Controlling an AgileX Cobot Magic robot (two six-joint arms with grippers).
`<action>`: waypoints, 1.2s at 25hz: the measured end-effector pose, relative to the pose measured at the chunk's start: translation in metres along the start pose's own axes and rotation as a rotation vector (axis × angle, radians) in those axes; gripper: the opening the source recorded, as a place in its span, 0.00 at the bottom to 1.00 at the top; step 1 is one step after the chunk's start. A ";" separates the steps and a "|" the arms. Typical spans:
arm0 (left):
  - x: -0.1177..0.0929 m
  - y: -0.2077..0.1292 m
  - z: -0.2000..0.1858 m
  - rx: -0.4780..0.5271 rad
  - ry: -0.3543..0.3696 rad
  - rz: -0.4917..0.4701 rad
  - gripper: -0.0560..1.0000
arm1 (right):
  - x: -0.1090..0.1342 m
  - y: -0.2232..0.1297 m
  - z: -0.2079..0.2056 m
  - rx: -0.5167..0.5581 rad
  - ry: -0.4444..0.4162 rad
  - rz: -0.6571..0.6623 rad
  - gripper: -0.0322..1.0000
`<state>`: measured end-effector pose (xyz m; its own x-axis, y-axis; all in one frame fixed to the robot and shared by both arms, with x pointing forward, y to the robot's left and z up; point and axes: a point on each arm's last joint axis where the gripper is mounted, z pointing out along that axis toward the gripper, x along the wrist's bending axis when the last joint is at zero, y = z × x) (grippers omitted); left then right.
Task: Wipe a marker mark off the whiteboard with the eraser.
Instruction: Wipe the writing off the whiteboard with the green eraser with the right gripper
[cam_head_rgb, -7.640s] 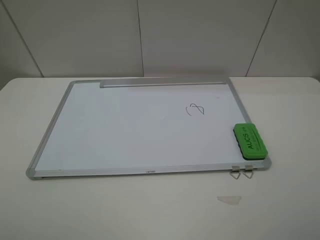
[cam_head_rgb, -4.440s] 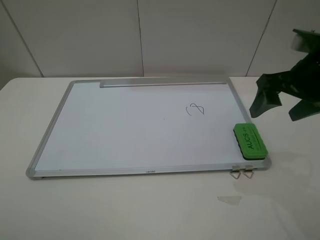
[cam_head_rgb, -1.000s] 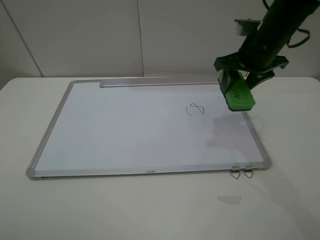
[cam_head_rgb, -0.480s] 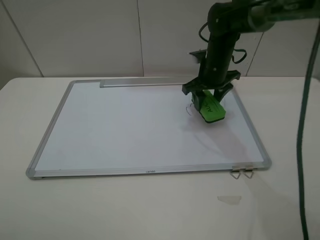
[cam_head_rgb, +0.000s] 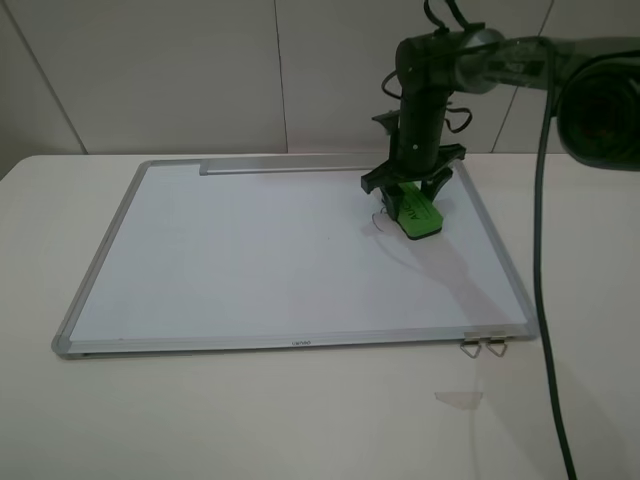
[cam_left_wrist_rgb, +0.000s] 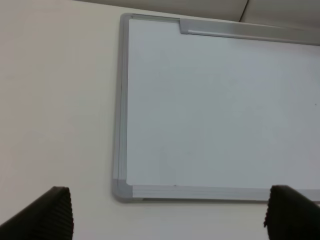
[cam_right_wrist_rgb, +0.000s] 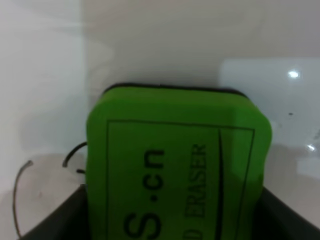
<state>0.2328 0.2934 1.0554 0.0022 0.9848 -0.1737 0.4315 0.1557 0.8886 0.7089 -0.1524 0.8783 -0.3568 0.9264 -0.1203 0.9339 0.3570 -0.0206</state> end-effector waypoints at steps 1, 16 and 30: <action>0.000 0.000 0.000 0.000 0.000 0.000 0.79 | 0.000 0.000 0.003 0.006 0.000 -0.001 0.61; 0.000 0.000 0.000 0.000 0.000 0.003 0.79 | 0.040 0.003 0.007 0.005 0.091 -0.079 0.61; 0.000 0.000 0.000 0.000 0.000 0.003 0.79 | 0.125 -0.005 -0.001 -0.006 0.146 -0.234 0.61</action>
<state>0.2328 0.2934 1.0554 0.0039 0.9853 -0.1708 0.4315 0.1524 0.8891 0.6599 -0.0383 0.8647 -0.5627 0.8260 0.0318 0.8257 0.5635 -0.0250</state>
